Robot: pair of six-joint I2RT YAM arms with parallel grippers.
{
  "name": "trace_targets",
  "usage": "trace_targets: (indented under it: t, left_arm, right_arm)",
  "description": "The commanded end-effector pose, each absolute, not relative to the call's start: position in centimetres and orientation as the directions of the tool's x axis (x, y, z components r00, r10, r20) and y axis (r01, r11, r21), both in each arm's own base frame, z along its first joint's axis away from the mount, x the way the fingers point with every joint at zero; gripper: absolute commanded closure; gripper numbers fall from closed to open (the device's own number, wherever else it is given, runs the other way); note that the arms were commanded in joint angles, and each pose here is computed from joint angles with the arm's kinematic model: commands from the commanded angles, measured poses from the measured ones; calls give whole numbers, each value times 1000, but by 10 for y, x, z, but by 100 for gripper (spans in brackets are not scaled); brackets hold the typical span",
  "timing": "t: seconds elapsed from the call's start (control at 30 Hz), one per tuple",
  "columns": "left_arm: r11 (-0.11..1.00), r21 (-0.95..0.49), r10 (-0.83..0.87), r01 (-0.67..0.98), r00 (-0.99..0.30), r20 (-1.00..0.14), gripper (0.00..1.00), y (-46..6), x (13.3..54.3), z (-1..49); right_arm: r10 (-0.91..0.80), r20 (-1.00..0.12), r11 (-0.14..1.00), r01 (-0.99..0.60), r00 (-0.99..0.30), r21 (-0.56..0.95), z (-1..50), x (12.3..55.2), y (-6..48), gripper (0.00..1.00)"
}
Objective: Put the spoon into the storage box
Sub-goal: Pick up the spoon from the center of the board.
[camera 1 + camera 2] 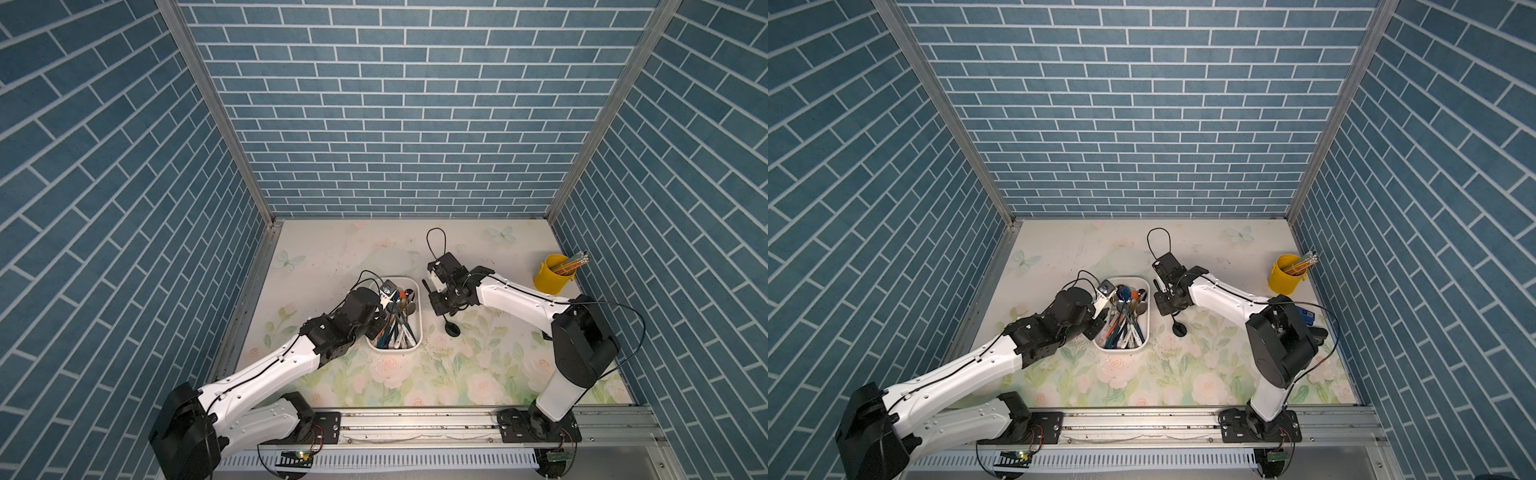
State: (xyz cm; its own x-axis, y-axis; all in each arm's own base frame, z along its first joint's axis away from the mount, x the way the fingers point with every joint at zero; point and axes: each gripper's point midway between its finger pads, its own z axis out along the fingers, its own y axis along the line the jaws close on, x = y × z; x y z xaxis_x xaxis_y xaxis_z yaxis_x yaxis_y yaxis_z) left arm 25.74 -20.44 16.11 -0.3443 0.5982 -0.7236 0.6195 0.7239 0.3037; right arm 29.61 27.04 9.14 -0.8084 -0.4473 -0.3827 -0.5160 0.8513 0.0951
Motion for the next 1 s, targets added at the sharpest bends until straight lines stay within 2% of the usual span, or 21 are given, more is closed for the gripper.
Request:
trace_targets:
  t: [0.0,0.27,0.4,0.63,0.73,0.97]
  left_arm:
    - [645,463,691,608,-205,-693,63,-208,257,169]
    - [453,707,842,544,-1,-539,55,-229,245,167]
    - [382,777,878,500,68,-475,48,-235,240,165]
    - [250,881,925,401,170,-340,26,-228,228,152]
    - [226,895,926,385,200,-320,18,-225,224,148]
    - [210,900,923,383,224,-311,15,-221,219,143]
  right_arm:
    - [-570,-339,774,-628,-749,87,105,281,270,100]
    - [-629,-382,666,-723,-677,184,138,263,303,100]
    - [-685,-375,597,-776,-625,202,144,245,321,100]
    - [-752,-340,506,-825,-564,251,141,214,341,100]
    - [-776,-321,473,-838,-543,272,140,202,345,100]
    - [-811,-297,413,-853,-504,320,141,178,358,100]
